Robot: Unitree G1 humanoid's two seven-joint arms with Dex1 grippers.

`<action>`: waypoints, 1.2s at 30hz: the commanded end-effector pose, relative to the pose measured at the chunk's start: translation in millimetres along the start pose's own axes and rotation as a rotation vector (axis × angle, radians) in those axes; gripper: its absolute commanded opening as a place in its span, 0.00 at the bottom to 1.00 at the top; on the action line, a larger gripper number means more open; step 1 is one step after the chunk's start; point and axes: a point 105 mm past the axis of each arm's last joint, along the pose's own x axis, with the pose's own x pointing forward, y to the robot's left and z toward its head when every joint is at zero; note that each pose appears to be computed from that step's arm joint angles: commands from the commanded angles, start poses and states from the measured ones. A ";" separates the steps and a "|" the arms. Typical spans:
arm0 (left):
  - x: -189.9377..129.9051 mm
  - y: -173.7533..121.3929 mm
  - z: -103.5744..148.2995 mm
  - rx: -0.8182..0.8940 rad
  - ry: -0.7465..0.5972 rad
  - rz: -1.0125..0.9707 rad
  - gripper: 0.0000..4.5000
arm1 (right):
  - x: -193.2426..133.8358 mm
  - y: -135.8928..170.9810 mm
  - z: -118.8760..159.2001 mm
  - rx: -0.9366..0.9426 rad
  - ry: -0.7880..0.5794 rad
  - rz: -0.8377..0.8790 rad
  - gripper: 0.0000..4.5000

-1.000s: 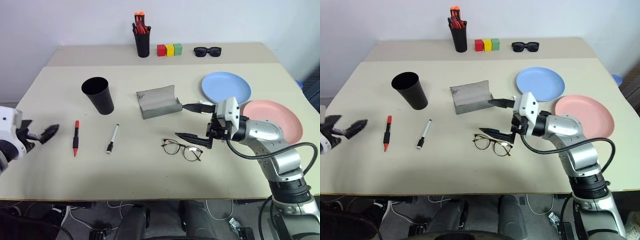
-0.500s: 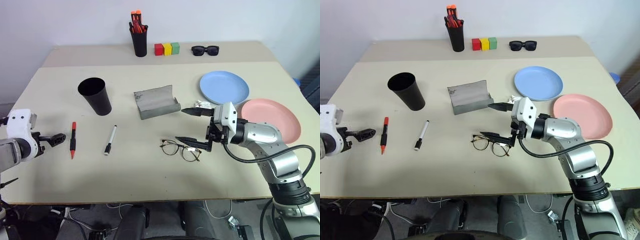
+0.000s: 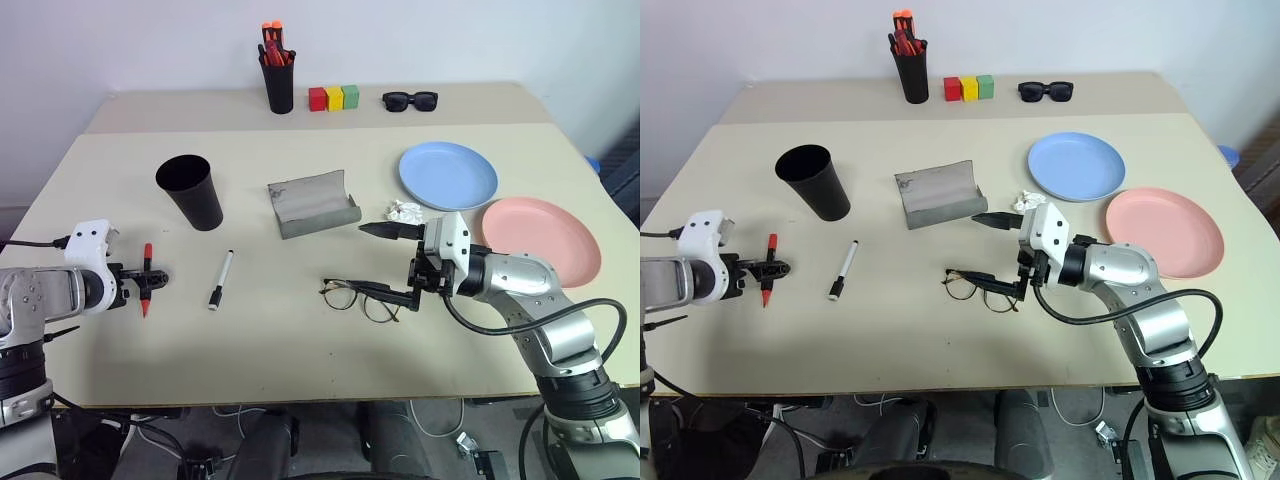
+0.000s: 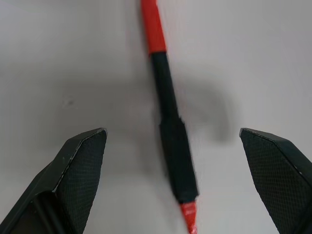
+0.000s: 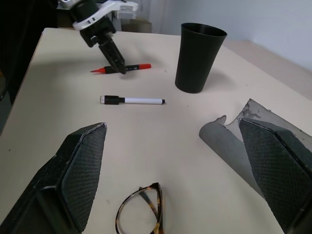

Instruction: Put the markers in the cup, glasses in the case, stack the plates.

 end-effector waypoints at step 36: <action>-100.8 -37.0 182.5 0.220 -1.293 -0.201 0.01 | -11.7 -19.7 41.4 0.118 -0.214 -0.059 0.99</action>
